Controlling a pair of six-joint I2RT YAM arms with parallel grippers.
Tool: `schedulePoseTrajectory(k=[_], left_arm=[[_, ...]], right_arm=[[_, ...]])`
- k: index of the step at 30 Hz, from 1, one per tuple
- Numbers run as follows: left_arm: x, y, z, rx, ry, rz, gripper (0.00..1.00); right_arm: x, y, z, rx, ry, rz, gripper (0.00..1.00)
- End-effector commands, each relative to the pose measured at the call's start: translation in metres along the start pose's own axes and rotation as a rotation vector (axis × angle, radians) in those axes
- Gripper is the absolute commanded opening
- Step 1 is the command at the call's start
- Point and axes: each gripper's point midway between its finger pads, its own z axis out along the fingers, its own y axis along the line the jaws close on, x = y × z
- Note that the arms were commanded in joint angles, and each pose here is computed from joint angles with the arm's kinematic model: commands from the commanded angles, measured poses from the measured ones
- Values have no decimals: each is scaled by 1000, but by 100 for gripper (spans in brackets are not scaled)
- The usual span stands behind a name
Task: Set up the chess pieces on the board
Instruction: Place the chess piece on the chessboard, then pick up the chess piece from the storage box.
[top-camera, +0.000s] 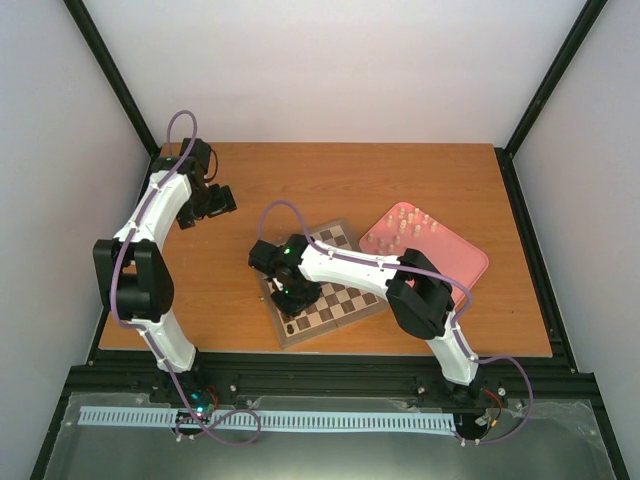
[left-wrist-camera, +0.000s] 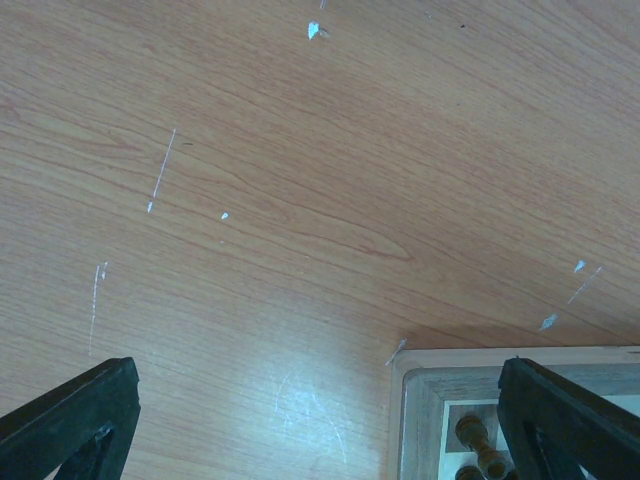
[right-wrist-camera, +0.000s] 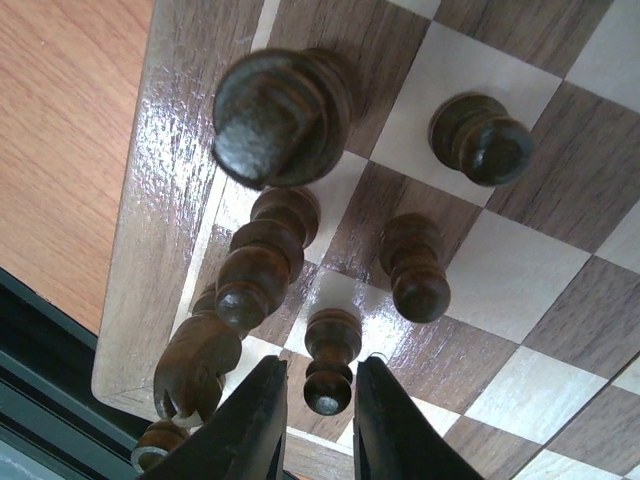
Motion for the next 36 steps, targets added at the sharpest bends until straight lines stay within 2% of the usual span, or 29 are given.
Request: schedulePoseTrajectory(k=[1,7,13,21,24,26,32,36], left_arm=[[-3,-2,-12,17,-38,1,100],[-4,-2,-14,16,-43,2,100],[-7,-3,-17,18,-47,1,100],[-10,-5,-19,23,-52,0,100],[-11,-5,-21,21,-55,-1,100],[-11,-5,-23,24,-57,-2,100],[-12,-6,-26,29,-61,0,100],[-13,-6,-28,28,-65,3,100]], right_arm=[[5,3,7,-8,22,-2,22],[1,-2,-6,22,-22,5,25],[2,-10,-33,62,-65,15,36],[8,-48,-102,82,-262,175,53],[21,-91,-117,116,-284,306,53],[37,-126,-112,148,-261,406,53],[105,-231,-78,249,-180,694,56],[133,-266,-53,220,-120,808,57]])
